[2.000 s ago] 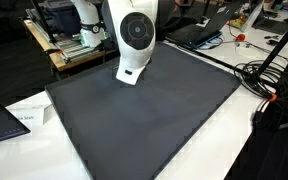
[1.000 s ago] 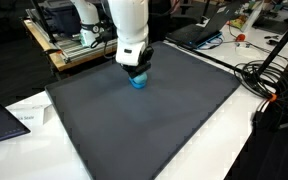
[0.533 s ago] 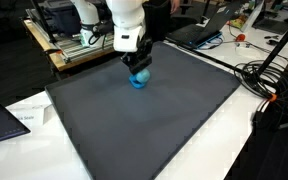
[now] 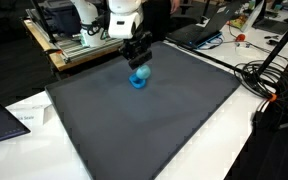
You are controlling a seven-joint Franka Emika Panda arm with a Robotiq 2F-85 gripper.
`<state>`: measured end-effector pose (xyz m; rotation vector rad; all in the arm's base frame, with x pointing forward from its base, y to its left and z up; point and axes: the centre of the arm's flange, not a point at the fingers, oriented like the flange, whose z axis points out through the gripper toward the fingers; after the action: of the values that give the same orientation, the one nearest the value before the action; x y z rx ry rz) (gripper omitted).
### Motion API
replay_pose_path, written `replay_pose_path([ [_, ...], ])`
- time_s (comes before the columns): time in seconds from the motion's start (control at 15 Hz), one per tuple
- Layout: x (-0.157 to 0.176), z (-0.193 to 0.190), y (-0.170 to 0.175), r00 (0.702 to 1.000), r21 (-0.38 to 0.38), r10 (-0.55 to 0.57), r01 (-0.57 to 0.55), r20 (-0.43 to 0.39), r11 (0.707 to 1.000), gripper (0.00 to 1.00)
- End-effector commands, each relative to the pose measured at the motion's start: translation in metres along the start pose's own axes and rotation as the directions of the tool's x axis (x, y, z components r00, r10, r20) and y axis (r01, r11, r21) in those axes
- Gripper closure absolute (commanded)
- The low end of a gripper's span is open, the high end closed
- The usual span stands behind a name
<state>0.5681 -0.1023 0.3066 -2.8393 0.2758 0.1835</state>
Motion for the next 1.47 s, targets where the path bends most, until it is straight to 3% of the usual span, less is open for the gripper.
replay_pose_path([
  [0.0, -0.017, -0.003, -0.012, 0.992, -0.032, 0.104, -0.106, -0.072, 0.994, 0.78],
  [0.4, -0.019, 0.002, -0.024, 0.954, -0.119, 0.276, -0.289, -0.117, 0.950, 0.78],
  [0.93, -0.018, 0.002, -0.039, 0.890, -0.235, 0.423, -0.454, -0.172, 0.860, 0.78],
  [1.4, -0.015, 0.005, -0.053, 0.791, -0.239, 0.564, -0.610, -0.238, 0.755, 0.78],
])
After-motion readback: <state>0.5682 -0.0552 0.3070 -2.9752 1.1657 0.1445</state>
